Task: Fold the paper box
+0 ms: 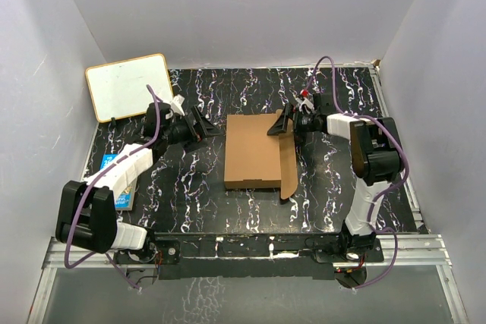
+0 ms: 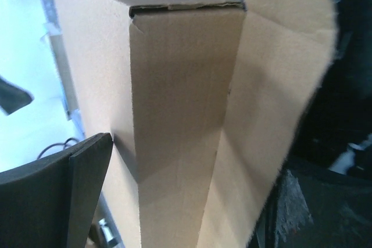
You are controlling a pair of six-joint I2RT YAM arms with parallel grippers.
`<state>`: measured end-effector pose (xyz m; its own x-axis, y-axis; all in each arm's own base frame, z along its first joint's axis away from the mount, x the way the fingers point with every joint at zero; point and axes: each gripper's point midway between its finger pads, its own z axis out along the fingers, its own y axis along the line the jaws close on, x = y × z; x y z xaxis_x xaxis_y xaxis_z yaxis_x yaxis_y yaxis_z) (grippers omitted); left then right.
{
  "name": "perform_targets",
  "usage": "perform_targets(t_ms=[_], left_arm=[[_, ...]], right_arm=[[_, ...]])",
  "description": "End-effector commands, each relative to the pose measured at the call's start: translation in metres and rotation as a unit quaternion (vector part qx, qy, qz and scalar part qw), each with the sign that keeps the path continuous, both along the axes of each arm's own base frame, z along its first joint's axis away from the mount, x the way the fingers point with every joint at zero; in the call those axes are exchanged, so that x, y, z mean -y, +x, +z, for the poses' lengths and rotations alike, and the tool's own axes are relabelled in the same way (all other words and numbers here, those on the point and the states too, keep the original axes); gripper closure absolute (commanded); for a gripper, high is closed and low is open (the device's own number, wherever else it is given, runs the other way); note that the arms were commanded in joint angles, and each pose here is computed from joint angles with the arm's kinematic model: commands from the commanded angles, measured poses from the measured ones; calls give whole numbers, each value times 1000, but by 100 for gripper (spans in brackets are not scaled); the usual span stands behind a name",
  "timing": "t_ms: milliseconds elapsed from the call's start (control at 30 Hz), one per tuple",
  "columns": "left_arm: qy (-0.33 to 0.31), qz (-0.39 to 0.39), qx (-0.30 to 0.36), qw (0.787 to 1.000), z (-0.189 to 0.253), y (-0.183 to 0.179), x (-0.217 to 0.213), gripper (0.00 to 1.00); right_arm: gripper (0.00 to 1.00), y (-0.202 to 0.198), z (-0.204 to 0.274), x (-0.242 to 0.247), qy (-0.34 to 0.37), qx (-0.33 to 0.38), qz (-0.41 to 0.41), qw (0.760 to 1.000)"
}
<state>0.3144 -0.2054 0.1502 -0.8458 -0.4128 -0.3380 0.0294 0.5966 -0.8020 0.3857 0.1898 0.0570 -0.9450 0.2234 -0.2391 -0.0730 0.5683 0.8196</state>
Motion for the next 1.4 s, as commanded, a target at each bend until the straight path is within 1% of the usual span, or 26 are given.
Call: perform_targets(t_ms=[0,67,167,233,367,433,467,533,600,667,767,800,833,900,1033,1133,1233,1367], left_arm=[[4,-18,30,999,19,3,3,11],[0,-21,31,999,20,2,4,12],[-3,-22,33,999,22,4,5,12],[-2,-24,35,999,24,4,5,12],[11,-25,42,999,22,3,2,12],[22,-23,38,999,15,1,-1,12],[26,-23,36,999,12,1,-2,13],[30,-30,25,999,3,-1,-1,17],[24,-42,7,999,-7,-3,2,19],[13,-54,-5,998,-14,-4,7,21],[12,-67,-13,998,-22,-3,14,22],[14,-73,-14,997,-26,-4,18,22],[15,-79,-17,997,-29,-4,22,22],[22,-92,-29,995,-38,-6,30,22],[39,-105,-54,992,-57,-8,41,22],[44,-110,-63,991,-66,-5,47,26],[59,-110,-81,989,-78,4,48,33],[87,-102,-78,988,-82,23,47,34]], right_arm=[[1,12,4,32,-106,32,-30,993],[1,8,5,40,-109,33,-33,993],[1,5,10,46,-97,37,-34,994],[1,5,16,52,-96,48,-37,994],[1,9,34,70,-123,106,-26,986],[1,5,47,74,-143,157,7,977],[2,1,52,72,-145,184,37,971],[10,-15,57,69,-146,243,108,953],[19,-31,61,62,-128,288,149,937],[35,-43,59,55,-117,315,169,927],[65,-56,46,41,-124,326,204,915],[73,-60,40,37,-126,321,214,914],[78,-64,33,32,-126,313,224,914],[84,-71,20,23,-127,294,243,916],[87,-71,3,10,-147,266,272,913],[90,-62,10,-7,-146,270,289,907],[91,-51,10,-22,-151,265,303,903],[90,-25,25,-40,-145,277,303,900]])
